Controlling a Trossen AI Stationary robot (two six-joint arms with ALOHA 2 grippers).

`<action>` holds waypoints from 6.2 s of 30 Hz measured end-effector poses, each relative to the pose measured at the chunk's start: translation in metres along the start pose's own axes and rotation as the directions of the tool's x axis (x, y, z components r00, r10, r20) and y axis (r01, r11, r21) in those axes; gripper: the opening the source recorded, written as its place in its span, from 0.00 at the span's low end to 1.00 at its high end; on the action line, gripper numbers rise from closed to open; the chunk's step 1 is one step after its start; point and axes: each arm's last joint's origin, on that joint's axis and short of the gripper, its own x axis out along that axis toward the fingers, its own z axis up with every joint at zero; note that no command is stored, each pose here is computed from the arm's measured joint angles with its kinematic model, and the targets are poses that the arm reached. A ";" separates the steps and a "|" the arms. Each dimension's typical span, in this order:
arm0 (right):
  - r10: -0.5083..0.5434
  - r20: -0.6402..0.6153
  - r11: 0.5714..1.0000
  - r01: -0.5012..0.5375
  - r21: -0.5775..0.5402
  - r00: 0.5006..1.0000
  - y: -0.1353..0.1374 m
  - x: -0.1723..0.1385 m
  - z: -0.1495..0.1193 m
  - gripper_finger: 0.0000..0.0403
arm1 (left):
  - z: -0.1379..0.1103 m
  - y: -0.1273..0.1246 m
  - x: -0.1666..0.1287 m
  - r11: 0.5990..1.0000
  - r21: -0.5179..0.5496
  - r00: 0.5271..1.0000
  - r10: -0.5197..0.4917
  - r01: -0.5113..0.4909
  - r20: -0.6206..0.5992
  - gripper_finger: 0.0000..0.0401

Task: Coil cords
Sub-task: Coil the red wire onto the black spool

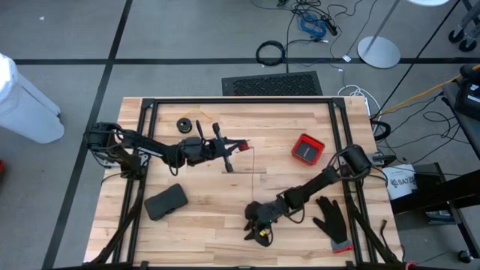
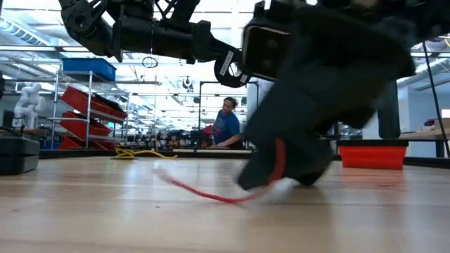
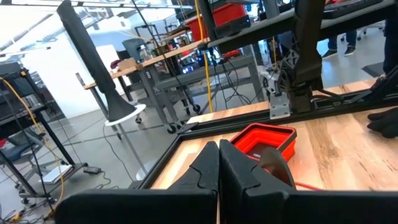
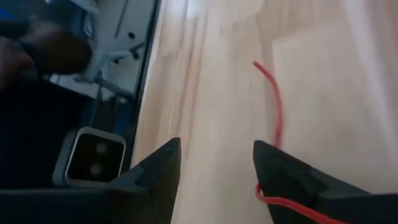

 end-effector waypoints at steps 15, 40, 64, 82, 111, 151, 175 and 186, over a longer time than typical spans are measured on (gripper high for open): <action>-0.260 0.037 0.965 0.261 -0.024 0.965 0.046 -0.043 -0.015 0.52 | 0.000 0.000 0.000 1.000 -0.003 1.000 0.001 -0.001 0.002 0.00; -0.809 0.544 0.376 0.907 0.189 0.221 -0.003 -0.078 -0.029 0.49 | 0.000 0.000 0.000 1.000 -0.001 1.000 0.000 0.000 0.002 0.00; -0.742 0.634 0.472 0.841 0.265 0.217 -0.077 -0.095 0.005 0.36 | 0.000 0.000 0.000 1.000 -0.001 1.000 -0.002 0.002 0.003 0.00; -0.764 0.621 0.429 0.856 0.287 0.175 -0.088 -0.101 0.013 0.12 | 0.000 0.000 0.000 1.000 -0.001 1.000 -0.002 0.002 0.003 0.00; -0.631 0.647 0.657 0.738 0.153 0.427 -0.087 -0.105 0.112 0.00 | 0.001 0.000 0.000 1.000 0.005 1.000 -0.007 0.007 0.014 0.00; -0.612 0.769 0.528 0.820 0.222 0.186 -0.053 -0.125 0.124 0.00 | 0.022 0.013 -0.003 0.993 -0.077 0.972 0.106 -0.092 0.209 0.00; -0.624 0.742 0.559 0.804 0.204 0.245 -0.059 -0.124 0.125 0.00 | 0.018 0.017 -0.001 0.991 -0.064 0.976 0.131 -0.121 0.177 0.00; -0.681 0.676 0.473 0.874 0.113 0.281 -0.034 -0.114 0.137 0.00 | 0.010 0.018 -0.001 0.995 -0.016 0.988 0.100 -0.099 0.121 0.00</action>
